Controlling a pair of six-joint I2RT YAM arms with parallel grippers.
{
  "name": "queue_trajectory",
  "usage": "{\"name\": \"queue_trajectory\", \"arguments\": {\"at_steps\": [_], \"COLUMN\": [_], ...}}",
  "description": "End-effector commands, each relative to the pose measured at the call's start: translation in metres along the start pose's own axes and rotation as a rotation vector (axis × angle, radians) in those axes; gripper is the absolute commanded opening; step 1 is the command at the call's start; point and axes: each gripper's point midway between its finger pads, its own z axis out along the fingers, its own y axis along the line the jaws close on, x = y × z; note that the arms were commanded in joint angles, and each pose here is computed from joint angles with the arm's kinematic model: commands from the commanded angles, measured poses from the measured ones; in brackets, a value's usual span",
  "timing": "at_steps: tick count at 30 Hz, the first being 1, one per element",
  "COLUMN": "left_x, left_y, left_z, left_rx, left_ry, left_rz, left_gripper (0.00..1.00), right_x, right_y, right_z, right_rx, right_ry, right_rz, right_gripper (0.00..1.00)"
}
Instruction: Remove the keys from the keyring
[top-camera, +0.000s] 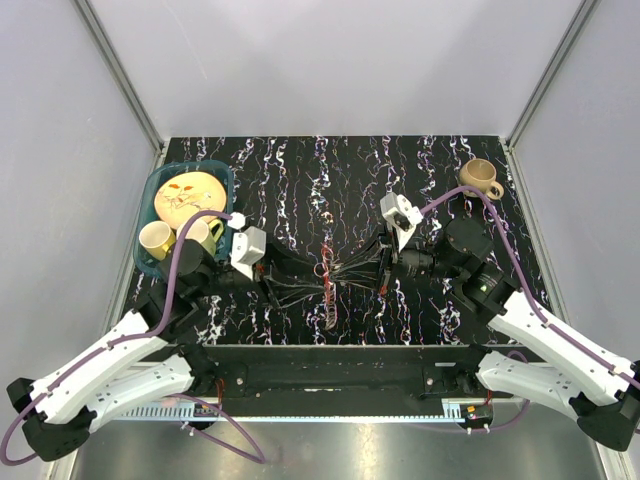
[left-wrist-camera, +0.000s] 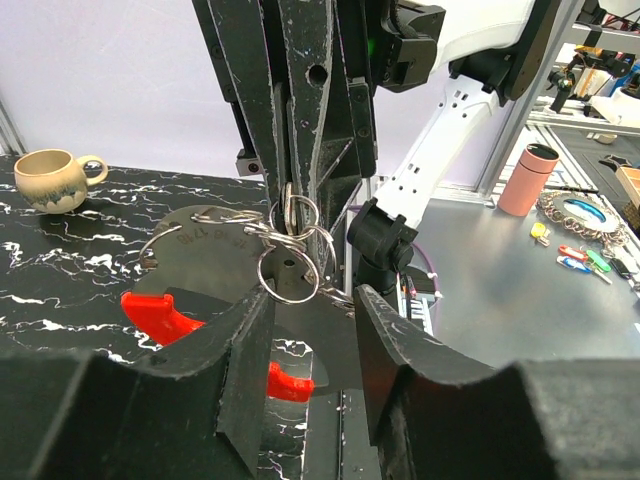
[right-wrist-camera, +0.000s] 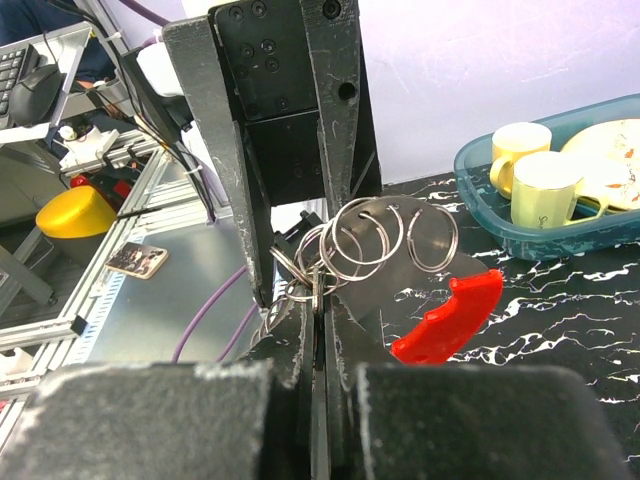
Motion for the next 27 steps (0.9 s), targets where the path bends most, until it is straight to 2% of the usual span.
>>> {"name": "queue_trajectory", "arguments": {"at_steps": [1,7,11,27], "left_x": [-0.029,-0.034,-0.023,-0.042], "left_y": [-0.007,-0.016,-0.012,-0.025], "left_z": [-0.003,-0.013,-0.021,-0.018], "left_rx": [0.006,0.008,-0.042,0.03], "left_ry": [-0.075,-0.086,-0.071,-0.058], "left_rz": [0.062,0.057,0.044,0.073], "left_gripper": [0.4,0.39,0.4,0.48], "right_x": [-0.018,-0.017,-0.02,-0.023], "right_y": [0.008,0.006,0.007,0.007], "right_z": [0.001,0.002,0.003,0.008], "right_rx": [-0.028,-0.027,-0.03,-0.045], "right_ry": [-0.058,-0.062,-0.069,-0.078], "right_rz": [-0.043,-0.032,-0.034,-0.001], "right_gripper": [0.0,0.0,0.0,0.0]}}
